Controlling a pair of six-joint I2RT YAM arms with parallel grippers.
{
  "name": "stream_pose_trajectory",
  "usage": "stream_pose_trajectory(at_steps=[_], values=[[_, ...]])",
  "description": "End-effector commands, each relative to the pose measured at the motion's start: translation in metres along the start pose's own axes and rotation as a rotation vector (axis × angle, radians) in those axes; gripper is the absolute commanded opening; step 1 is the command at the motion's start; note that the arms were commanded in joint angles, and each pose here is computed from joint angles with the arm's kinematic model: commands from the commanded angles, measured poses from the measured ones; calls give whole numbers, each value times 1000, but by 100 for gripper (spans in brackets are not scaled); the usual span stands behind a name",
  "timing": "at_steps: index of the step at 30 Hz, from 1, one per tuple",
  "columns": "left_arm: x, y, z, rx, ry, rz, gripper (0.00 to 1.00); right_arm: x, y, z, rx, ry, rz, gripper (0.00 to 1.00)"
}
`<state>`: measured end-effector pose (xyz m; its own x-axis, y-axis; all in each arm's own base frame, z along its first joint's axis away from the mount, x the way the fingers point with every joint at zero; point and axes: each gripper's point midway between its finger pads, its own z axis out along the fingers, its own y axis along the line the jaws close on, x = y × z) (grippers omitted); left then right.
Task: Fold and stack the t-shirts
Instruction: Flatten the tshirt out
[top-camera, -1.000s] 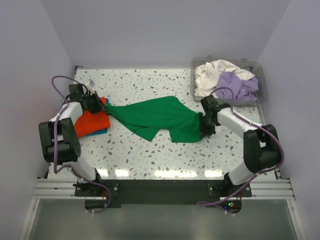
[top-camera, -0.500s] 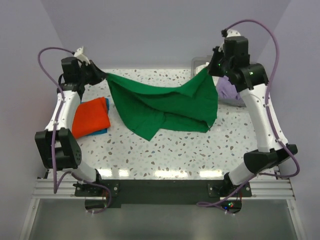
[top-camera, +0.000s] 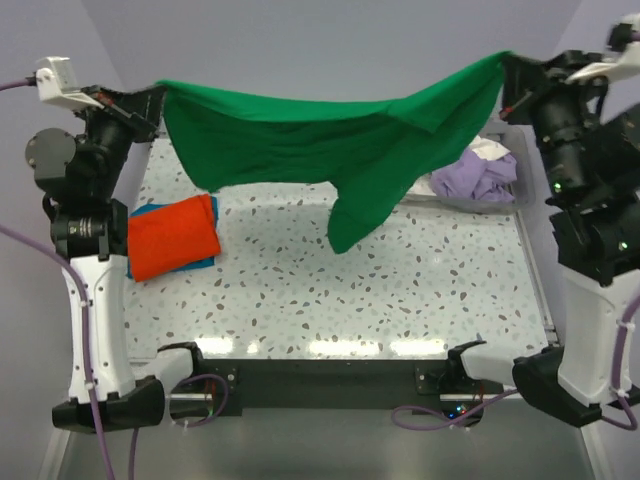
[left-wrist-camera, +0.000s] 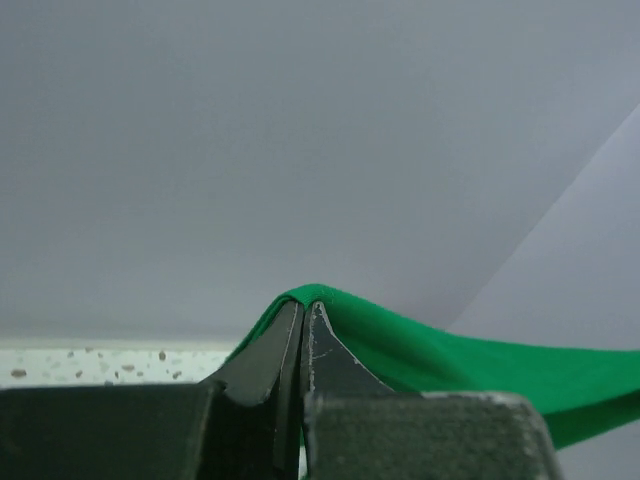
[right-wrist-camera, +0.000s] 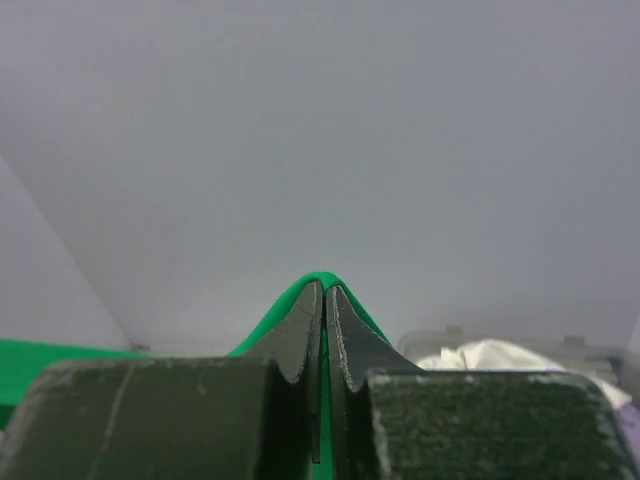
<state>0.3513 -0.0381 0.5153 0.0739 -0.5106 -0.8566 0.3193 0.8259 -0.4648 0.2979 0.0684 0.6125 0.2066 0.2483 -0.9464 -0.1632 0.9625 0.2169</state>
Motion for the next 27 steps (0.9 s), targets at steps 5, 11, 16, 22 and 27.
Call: stream_pose_trajectory(at_steps=[5, 11, 16, 22, 27], values=[[-83, -42, -26, 21, -241, 96, 0, -104, 3, -33, -20, -347, 2, 0], [-20, 2, 30, 38, -57, 6, 0, -63, 4, 19, 3, -267, -10, 0], [24, 31, 70, 70, 55, -50, 0, 1, 4, 87, 34, -115, -56, 0], [31, 36, 83, 88, 85, -60, 0, 29, 3, 121, 60, -54, -68, 0], [16, 24, 76, 100, 43, -53, 0, 13, 7, 113, 38, -97, -49, 0]])
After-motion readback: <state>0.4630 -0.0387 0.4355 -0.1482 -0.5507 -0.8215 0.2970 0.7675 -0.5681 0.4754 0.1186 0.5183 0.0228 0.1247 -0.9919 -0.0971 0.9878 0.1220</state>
